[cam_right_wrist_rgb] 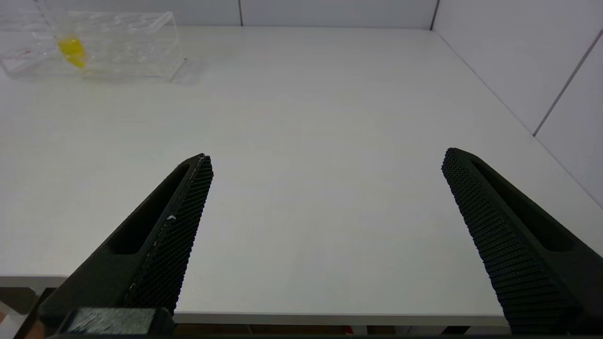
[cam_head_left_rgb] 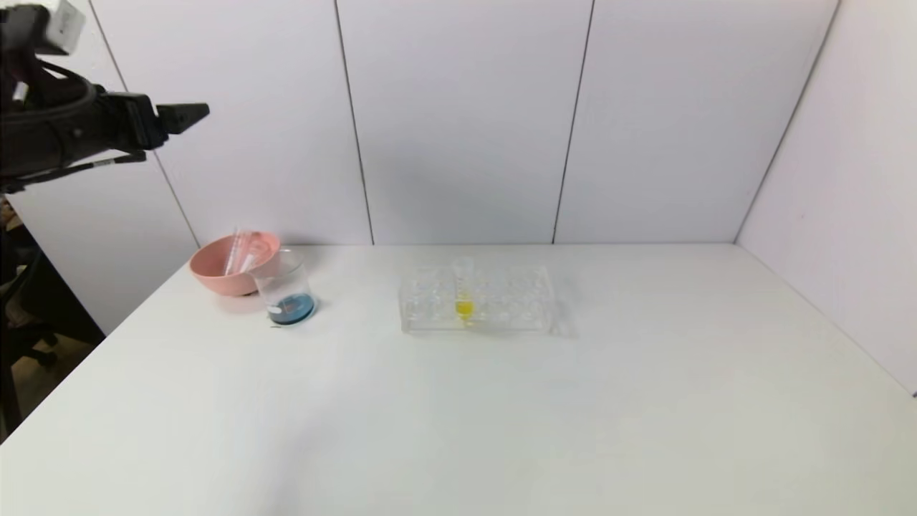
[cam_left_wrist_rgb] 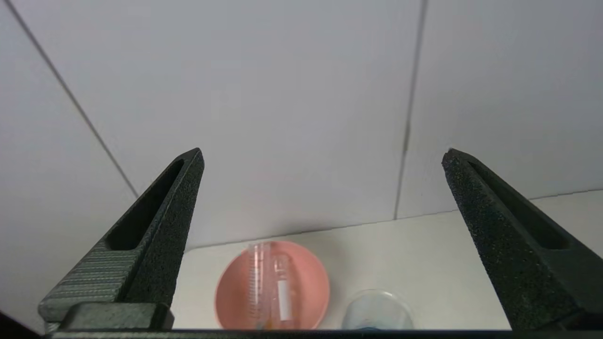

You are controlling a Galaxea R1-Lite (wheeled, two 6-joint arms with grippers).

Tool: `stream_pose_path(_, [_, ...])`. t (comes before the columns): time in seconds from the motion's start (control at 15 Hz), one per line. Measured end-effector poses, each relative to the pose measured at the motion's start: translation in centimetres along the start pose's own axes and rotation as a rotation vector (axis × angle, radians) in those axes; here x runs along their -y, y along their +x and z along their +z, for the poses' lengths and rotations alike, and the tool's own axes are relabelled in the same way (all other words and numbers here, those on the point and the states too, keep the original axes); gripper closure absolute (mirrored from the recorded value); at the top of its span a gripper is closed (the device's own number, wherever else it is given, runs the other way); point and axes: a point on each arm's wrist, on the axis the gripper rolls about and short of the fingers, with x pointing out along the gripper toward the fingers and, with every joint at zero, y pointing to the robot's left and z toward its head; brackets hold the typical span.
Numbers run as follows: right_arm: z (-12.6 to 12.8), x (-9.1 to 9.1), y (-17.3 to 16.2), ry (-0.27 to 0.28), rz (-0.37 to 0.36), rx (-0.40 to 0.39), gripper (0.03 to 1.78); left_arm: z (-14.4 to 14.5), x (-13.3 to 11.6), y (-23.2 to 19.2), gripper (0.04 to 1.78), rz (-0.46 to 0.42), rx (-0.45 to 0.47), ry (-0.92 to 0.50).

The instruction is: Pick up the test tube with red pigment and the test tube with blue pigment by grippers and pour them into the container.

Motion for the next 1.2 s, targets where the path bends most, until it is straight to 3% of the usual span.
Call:
stream_pose_path(0.2, [0.0,0.0,0.0,0.0,0.0,0.0,0.04,3.8,2.0,-7.6,0.06,-0.15,0.094,0.032])
stream_pose_path(0.33, [0.0,0.0,0.0,0.0,0.0,0.0,0.04,4.4,3.6,-12.6,0.06,-0.255,0.098,0.037])
stream_pose_path(0.53, [0.0,0.0,0.0,0.0,0.0,0.0,0.04,2.9,6.5,-19.5,0.06,-0.395,0.085,0.032])
stream_pose_path(0.73, [0.0,0.0,0.0,0.0,0.0,0.0,0.04,-0.2,8.9,-25.9,0.06,-0.473,0.123,0.048])
stream_pose_path(0.93, [0.0,0.0,0.0,0.0,0.0,0.0,0.04,-3.9,10.0,-30.1,0.06,-0.435,0.164,0.106])
stream_pose_path(1.2, [0.0,0.0,0.0,0.0,0.0,0.0,0.04,-11.3,10.6,-31.7,0.06,-0.282,0.077,0.152])
